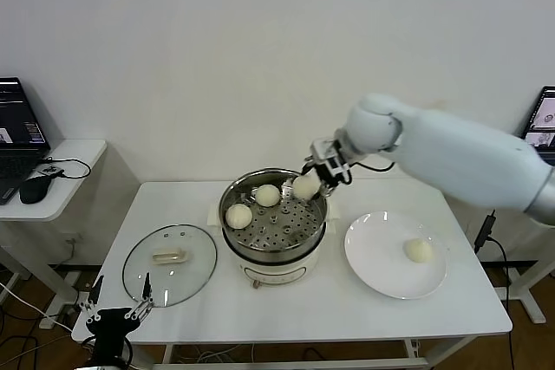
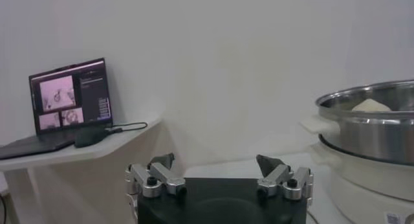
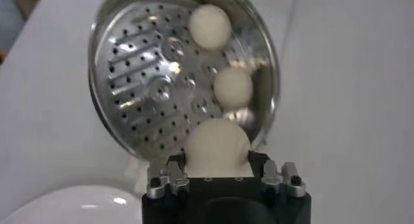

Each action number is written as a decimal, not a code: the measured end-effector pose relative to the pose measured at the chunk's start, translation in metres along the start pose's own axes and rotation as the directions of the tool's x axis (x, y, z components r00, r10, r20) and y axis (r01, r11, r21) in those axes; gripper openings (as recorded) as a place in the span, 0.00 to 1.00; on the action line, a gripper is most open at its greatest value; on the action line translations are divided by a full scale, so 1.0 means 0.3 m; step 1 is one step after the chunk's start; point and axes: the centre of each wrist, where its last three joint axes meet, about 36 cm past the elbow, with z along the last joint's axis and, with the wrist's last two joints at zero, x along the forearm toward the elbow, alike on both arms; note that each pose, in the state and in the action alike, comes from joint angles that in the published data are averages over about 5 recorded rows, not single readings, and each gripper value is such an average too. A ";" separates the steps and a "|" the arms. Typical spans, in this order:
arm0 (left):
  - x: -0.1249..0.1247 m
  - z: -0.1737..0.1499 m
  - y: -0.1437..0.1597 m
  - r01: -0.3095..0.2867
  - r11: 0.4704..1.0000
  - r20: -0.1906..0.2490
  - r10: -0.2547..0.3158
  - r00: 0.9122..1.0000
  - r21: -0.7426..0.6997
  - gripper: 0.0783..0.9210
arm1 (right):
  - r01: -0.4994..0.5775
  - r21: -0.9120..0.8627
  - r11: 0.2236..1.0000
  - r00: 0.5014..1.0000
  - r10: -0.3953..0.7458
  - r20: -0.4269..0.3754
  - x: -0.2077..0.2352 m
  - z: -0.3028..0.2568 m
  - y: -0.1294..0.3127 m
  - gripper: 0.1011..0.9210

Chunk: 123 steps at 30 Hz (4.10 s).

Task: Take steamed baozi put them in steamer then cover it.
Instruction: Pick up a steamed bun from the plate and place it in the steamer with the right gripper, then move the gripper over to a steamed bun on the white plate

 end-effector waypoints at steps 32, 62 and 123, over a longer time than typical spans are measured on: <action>-0.010 0.010 0.002 0.016 1.000 0.003 -0.016 1.000 0.015 0.88 | 0.086 0.554 0.828 0.987 -0.148 0.068 -0.295 -0.201 -0.016 0.64; -0.031 -0.008 0.017 0.004 1.000 0.028 -0.004 1.000 -0.004 0.88 | -0.001 0.225 0.974 1.000 0.006 -0.020 -0.019 0.021 -0.027 0.88; -0.032 0.027 0.013 -0.019 0.999 -0.007 0.018 1.000 -0.043 0.88 | -0.026 -0.566 0.824 0.926 -0.192 -0.324 -0.221 0.776 0.782 0.80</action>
